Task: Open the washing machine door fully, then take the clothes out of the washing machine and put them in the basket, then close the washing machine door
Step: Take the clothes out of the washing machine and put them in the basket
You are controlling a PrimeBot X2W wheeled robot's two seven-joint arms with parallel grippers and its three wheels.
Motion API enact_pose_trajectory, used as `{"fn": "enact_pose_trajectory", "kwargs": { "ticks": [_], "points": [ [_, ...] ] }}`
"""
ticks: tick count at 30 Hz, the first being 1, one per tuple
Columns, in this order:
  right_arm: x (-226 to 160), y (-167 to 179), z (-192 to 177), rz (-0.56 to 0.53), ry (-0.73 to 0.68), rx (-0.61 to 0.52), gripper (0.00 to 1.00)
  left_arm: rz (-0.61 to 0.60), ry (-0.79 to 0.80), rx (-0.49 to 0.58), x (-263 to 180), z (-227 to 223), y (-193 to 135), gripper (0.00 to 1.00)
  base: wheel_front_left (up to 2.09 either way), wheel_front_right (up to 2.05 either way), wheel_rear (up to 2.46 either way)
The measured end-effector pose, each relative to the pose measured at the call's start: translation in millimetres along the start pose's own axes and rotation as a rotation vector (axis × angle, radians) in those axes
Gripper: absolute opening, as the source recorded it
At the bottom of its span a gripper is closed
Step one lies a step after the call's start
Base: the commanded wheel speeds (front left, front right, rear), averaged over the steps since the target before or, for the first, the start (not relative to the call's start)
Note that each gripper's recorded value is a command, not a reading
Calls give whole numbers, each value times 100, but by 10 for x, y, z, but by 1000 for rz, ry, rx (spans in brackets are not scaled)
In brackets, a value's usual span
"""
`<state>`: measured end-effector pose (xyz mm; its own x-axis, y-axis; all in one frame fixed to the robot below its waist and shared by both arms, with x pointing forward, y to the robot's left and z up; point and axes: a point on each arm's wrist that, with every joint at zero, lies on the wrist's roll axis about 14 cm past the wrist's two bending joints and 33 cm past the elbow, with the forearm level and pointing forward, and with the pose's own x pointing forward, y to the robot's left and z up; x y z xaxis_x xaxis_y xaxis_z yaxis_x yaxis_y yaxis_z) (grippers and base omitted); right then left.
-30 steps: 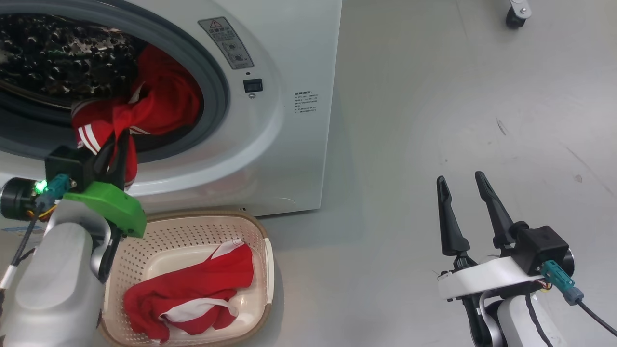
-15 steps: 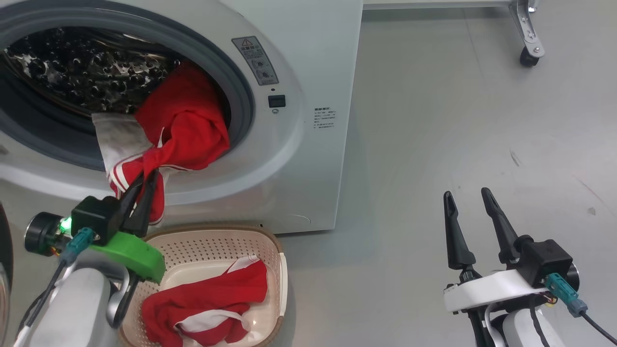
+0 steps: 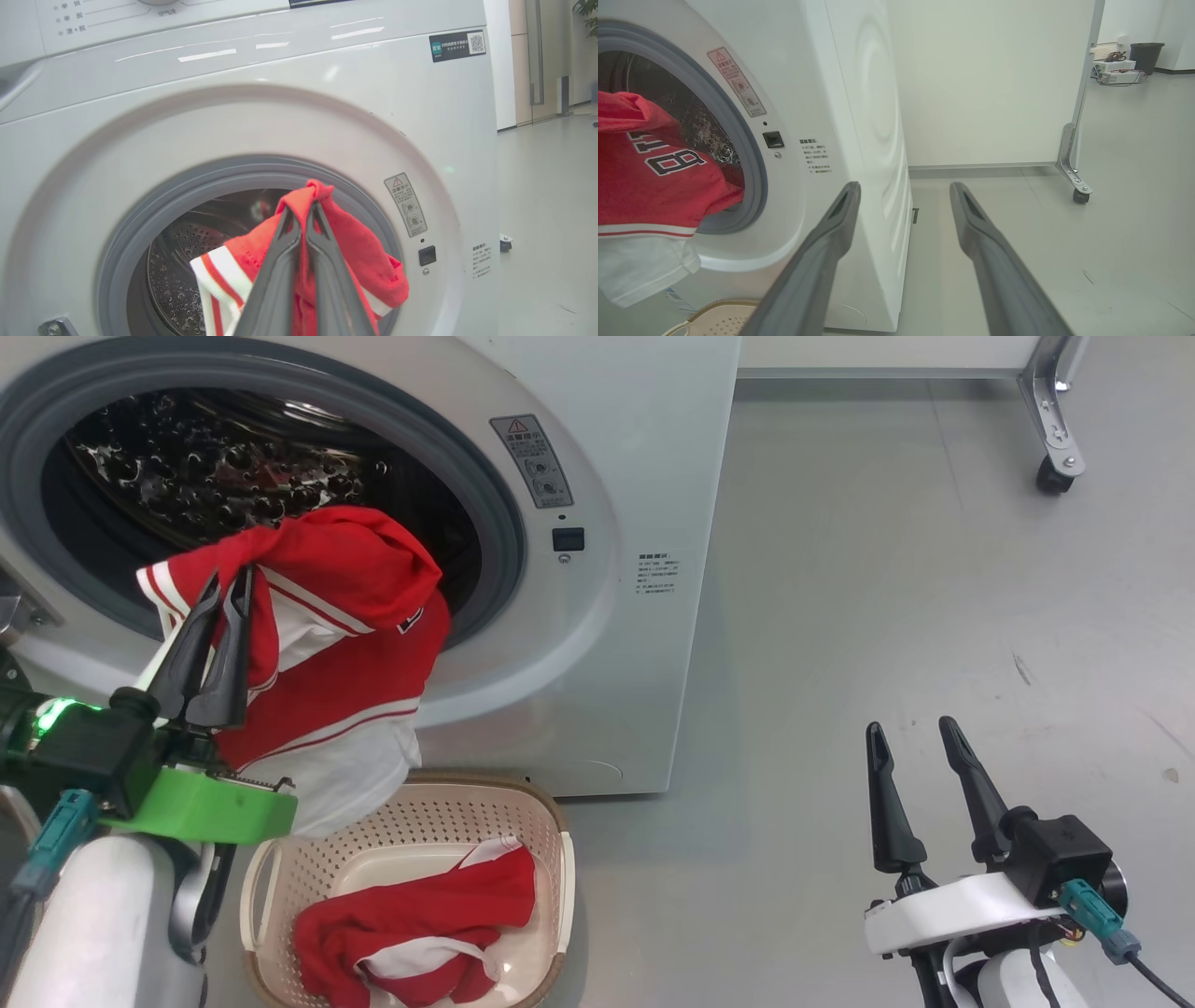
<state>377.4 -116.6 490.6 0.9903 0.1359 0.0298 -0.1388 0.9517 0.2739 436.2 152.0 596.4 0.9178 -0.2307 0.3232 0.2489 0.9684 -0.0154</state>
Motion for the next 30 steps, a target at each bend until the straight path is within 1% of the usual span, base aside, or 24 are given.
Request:
{"fn": "enact_pose_trajectory", "kwargs": {
  "ticks": [5, 7, 11, 13, 14, 17, 20, 23, 24, 30],
  "points": [
    [2, 9, 2, 3, -1, 0, 100, 14, -75, 16, -8, 234, 15, 0, 0, 0, 0],
    [4, 10, -1, 3, 0, 0, 100, 14, -68, 15, -50, 213, 5, 0, 0, 0, 0],
    [5, 26, -14, 13, 4, 4, 100, 24, -5, 2, -193, 21, 2, 0, 0, 0, 0],
    [4, 30, -19, 14, 5, 5, 100, 15, 69, -15, -304, -207, -43, 0, 0, 0, 0],
    [4, 30, -19, 14, 5, 5, 100, 15, 69, -15, -304, -207, -43, 0, 0, 0, 0],
    [-1, 38, -36, 16, 11, 6, 100, -11, 225, -43, -598, -651, -171, 0, 0, 0, 0],
    [-7, 19, -54, 9, 16, 7, 100, -27, 347, -48, -845, -973, -216, 0, 0, 0, 0],
    [-12, 1, -67, 4, 20, 7, 100, -41, 418, -51, -935, -1149, -260, 0, 0, 0, 0],
    [-14, -9, -80, 1, 24, 7, 100, -48, 463, -55, -989, -1261, -284, 0, 0, 0, 0],
    [-16, -37, -143, -5, 43, -1, 100, -64, 578, -79, -1130, -1567, -363, 0, 0, 0, 0]
  ]
}}
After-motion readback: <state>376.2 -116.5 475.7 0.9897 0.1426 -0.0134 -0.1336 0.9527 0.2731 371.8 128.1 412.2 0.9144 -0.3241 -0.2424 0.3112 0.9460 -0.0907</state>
